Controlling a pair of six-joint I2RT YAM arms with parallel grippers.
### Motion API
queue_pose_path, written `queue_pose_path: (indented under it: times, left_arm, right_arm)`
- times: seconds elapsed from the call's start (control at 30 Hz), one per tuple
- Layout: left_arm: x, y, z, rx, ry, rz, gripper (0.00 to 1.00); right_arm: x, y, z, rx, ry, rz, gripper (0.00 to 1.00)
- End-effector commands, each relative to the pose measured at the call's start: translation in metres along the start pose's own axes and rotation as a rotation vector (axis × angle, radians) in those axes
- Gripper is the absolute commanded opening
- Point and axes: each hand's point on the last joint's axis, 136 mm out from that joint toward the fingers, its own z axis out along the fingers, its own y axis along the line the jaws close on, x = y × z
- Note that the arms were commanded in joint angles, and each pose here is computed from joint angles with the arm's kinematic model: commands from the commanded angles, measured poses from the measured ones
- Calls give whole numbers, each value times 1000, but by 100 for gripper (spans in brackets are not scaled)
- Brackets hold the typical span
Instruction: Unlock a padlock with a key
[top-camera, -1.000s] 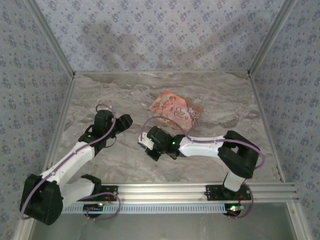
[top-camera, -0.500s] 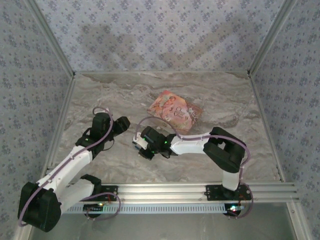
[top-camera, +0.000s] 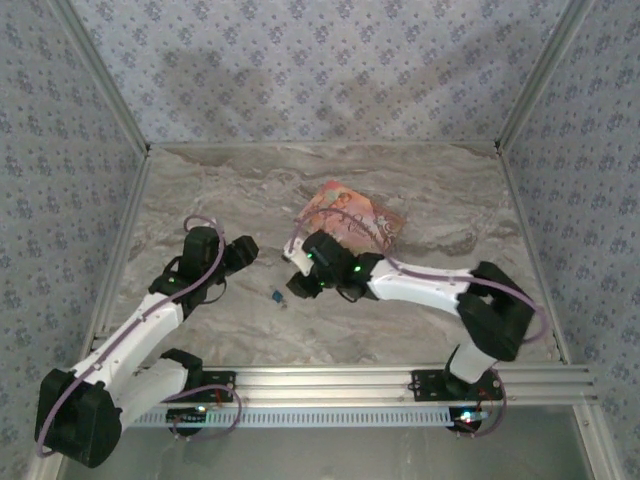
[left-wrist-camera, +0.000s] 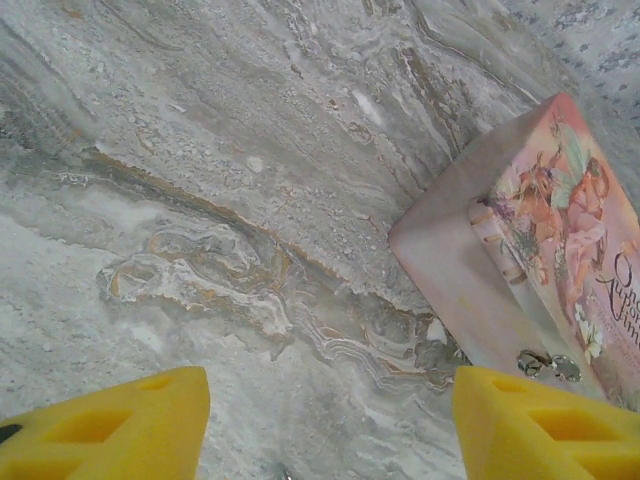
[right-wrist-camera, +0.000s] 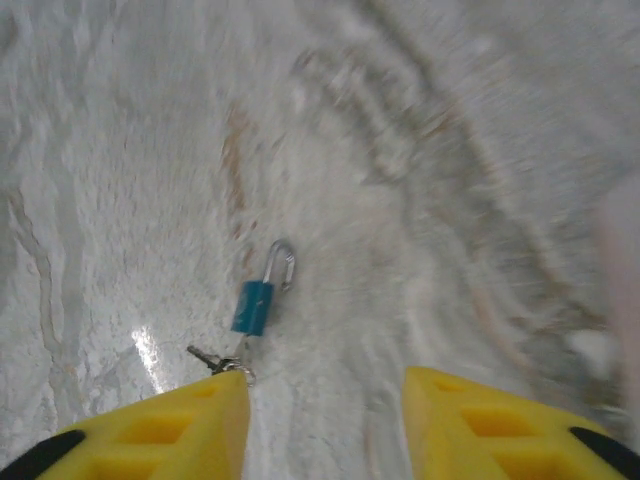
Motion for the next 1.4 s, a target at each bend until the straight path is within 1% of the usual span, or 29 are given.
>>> queue_pose_path:
  times: [0.0, 0.07, 0.1, 0.13, 0.2, 0.23, 0.27, 0.37, 0.47, 0.57, 0.6, 0.63, 0.67, 0.73, 0.8, 0.87, 0.93, 0.97, 1.03, 1.07, 1.1, 1.13, 1.17, 1.2, 1.27, 1.33, 1.37]
  left_arm:
    - [-17, -10, -11, 1, -35, 43, 67]
    - [-21, -10, -13, -11, -39, 57, 69]
    - [-23, -11, -14, -14, -39, 65, 82]
    - [-26, -13, -15, -17, -42, 72, 98]
    - [-31, -15, -18, -29, -41, 101, 98]
    - [-34, -15, -19, -41, -41, 111, 98]
    - [-37, -15, -20, -52, -45, 119, 98]
    - [-49, -10, -21, -92, -66, 149, 98]
    - [-67, 3, -24, -184, -118, 180, 98]
    - [-83, 12, -25, -254, -161, 302, 98]
    - [-89, 20, -24, -299, -186, 339, 98]
    - [-94, 29, -22, -343, -209, 360, 98]
    - [-97, 40, -19, -379, -219, 368, 98]
    - [-100, 58, -11, -421, -230, 413, 98]
    - [-101, 75, -1, -467, -248, 482, 98]
    - [-102, 87, 8, -479, -296, 498, 98]
    - [-102, 100, 19, -476, -352, 498, 98]
    - [-102, 108, 22, -490, -363, 496, 98]
    - [-103, 124, 29, -504, -392, 453, 98]
    - [-102, 129, 31, -500, -404, 445, 98]
    - [-103, 132, 32, -495, -422, 439, 98]
    - [-108, 132, 32, -490, -444, 424, 98]
    - [-112, 132, 30, -478, -484, 418, 98]
    - [-113, 132, 29, -473, -487, 429, 98]
    - [-118, 135, 29, -471, -504, 440, 98]
    - [-119, 132, 34, -416, -497, 463, 98]
    - [-118, 132, 37, -393, -514, 470, 98]
  right_arm:
    - [8, -34, -33, 105, 7, 75, 53]
    - [4, -53, -53, 150, -21, 115, 56]
    - [4, -63, -63, 180, -30, 133, 58]
    - [3, -72, -72, 201, -41, 153, 59]
    - [8, -95, -91, 258, -61, 212, 65]
    - [8, -108, -102, 291, -83, 247, 97]
    - [9, -120, -111, 324, -100, 279, 100]
    - [19, -164, -145, 481, -148, 399, 100]
    - [39, -207, -179, 668, -182, 531, 100]
    - [74, -248, -210, 906, -194, 651, 100]
    - [90, -262, -222, 1005, -188, 691, 100]
    - [103, -272, -229, 1075, -179, 701, 100]
    - [112, -279, -231, 1119, -168, 672, 100]
    - [137, -289, -232, 1224, -124, 640, 100]
    - [155, -296, -221, 1218, -85, 629, 100]
    - [170, -302, -213, 1225, -79, 655, 100]
    - [181, -307, -203, 1232, -99, 653, 100]
    - [184, -310, -199, 1238, -113, 635, 100]
    - [185, -315, -193, 1253, -157, 587, 100]
    - [185, -316, -194, 1264, -149, 573, 100]
    - [183, -316, -192, 1251, -175, 562, 100]
    - [179, -317, -193, 1248, -225, 548, 100]
    - [175, -319, -194, 1240, -246, 531, 100]
    - [177, -319, -191, 1224, -234, 546, 100]
    - [173, -322, -188, 1198, -243, 506, 100]
    - [173, -322, -180, 1124, -280, 473, 100]
    - [178, -324, -178, 1110, -313, 472, 100]
